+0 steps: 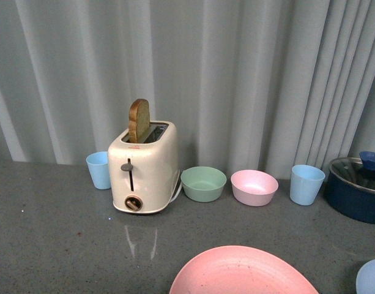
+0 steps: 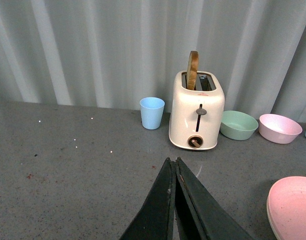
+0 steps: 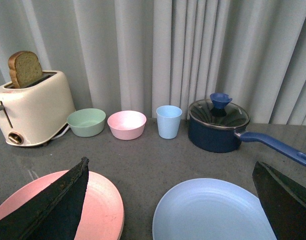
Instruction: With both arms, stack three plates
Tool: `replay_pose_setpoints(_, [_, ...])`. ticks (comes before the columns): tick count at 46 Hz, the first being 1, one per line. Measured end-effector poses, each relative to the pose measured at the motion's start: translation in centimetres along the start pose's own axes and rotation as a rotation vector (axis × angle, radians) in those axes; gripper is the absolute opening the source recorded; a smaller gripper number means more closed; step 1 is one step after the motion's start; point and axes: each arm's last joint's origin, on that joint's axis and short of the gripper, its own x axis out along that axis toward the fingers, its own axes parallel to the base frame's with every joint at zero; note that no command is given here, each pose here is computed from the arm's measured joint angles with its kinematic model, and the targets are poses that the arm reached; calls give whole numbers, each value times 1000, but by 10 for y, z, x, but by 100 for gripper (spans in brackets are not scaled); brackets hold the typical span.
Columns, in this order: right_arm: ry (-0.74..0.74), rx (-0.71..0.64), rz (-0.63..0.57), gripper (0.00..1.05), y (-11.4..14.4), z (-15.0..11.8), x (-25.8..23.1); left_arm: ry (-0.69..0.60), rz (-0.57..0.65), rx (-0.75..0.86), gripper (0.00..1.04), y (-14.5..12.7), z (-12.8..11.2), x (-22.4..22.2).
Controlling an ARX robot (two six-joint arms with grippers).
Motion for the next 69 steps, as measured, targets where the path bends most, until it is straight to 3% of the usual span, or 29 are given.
replay_pose_setpoints(26, [0,0,0,97,0,0,0,6,-2,0,4,0,-3,-17])
replay_pose_setpoints(37, [0,0,0,97,0,0,0,6,-2,0,50,0,-3,-18])
replay_pose_setpoints(51, [0,0,0,97,0,0,0,6,-2,0,99,0,-3,-18])
replay_pose_setpoints(58, [-1,0,-10,97,0,0,0,6,-2,0,98,0,-3,-18])
replay_pose_setpoints(60, [-32,-46,-104,97,1,4,3,6,-2,0,98,0,-3,-18])
replay_pose_setpoints(62, [-65,-116,-405,97,-2,14,8,6,2,0,98,0,-3,-18])
replay_pose_setpoints(64, [-55,-143,-554,97,-6,18,12,6,0,0,98,0,-3,-18])
replay_pose_setpoints(66, [-41,-158,-663,97,-12,24,17,6,-3,0,98,0,-3,-18])
replay_pose_setpoints(69, [-20,-165,-722,97,-23,34,26,6,-2,0,98,0,-3,-18])
